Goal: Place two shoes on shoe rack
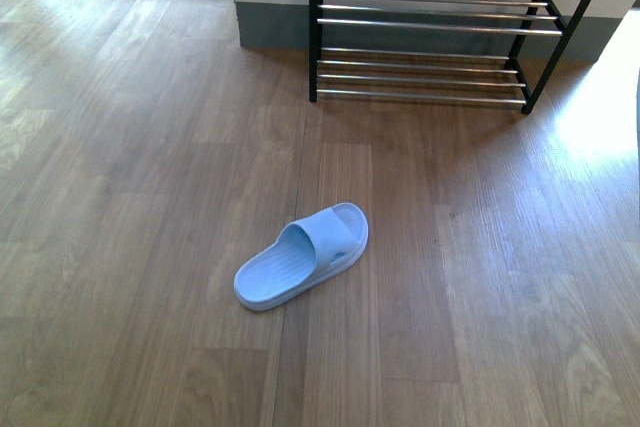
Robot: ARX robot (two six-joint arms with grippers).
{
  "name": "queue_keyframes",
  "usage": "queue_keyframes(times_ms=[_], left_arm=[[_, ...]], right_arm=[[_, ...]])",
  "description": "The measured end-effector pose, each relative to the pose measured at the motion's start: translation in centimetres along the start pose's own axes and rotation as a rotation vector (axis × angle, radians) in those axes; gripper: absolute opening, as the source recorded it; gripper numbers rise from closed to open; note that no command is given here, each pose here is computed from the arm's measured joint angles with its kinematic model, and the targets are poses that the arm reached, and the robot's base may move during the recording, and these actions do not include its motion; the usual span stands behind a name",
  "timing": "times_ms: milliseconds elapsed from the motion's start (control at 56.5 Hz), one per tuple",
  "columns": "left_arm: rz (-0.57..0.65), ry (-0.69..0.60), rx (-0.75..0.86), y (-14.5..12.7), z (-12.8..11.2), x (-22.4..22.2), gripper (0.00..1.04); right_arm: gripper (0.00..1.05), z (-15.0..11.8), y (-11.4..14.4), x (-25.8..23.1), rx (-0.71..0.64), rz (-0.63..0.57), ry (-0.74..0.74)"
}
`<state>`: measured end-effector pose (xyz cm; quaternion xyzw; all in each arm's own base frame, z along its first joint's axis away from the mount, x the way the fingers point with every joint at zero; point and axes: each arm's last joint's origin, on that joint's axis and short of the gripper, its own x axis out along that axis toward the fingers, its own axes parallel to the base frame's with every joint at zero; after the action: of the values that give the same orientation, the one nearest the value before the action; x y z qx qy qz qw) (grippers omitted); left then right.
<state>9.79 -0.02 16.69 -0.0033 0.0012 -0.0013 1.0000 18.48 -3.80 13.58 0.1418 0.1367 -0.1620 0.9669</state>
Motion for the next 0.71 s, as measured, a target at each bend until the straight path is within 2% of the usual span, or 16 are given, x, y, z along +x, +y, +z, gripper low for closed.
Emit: queue_keyframes(times_ms=[708], left_arm=[[0.0, 0.0, 0.0, 0.0, 0.0, 0.0, 0.95]], right_arm=[[0.01, 0.01, 0.0, 0.0, 0.0, 0.0, -0.001]])
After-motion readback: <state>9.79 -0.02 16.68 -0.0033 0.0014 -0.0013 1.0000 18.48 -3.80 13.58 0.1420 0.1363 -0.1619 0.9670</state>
